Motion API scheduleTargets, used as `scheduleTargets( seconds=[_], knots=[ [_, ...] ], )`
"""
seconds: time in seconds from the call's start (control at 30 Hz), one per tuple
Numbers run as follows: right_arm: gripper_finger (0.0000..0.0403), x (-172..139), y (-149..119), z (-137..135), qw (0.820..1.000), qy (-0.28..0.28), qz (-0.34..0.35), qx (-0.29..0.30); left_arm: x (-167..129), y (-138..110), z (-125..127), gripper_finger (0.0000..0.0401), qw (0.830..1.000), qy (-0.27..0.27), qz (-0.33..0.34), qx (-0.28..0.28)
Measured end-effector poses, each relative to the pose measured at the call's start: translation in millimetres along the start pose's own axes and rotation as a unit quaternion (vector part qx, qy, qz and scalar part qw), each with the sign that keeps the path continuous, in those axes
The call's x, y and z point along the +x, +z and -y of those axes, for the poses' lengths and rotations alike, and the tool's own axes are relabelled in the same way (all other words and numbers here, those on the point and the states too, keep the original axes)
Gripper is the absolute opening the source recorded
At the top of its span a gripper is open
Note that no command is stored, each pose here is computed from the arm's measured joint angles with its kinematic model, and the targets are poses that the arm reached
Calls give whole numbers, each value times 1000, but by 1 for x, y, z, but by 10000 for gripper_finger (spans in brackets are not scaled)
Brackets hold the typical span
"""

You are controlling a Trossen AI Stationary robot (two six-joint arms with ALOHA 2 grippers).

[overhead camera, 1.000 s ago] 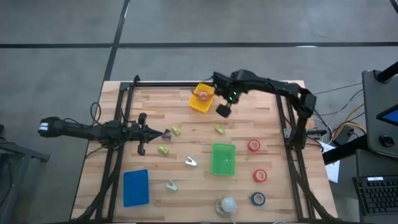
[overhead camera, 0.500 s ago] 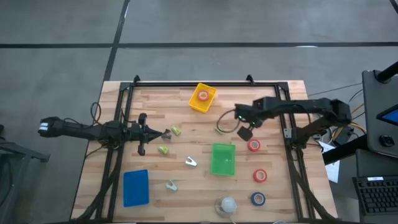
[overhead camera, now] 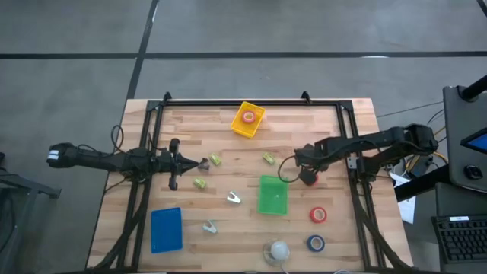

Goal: Pick and place Stapler, Stapler remover, tape
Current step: Put the top orange tape into the yellow bin

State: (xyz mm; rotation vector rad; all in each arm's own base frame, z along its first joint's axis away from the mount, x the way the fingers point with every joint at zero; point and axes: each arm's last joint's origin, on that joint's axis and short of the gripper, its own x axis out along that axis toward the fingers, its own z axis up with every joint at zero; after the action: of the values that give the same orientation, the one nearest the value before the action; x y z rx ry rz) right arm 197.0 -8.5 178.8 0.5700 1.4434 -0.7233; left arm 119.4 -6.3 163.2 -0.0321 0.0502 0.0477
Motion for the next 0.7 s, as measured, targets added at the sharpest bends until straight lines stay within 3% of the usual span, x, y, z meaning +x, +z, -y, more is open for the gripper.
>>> scheduleTargets(
  seconds=[0.27, 0.7],
  knots=[
    [351, 14, -6, 2, 1000, 1, -1, 22, 0, 0, 0, 23, 1000, 0, 0, 0],
    [221, 36, -12, 5, 999, 27, 5, 36, 0, 0, 0, 23, 1000, 0, 0, 0]
  ],
)
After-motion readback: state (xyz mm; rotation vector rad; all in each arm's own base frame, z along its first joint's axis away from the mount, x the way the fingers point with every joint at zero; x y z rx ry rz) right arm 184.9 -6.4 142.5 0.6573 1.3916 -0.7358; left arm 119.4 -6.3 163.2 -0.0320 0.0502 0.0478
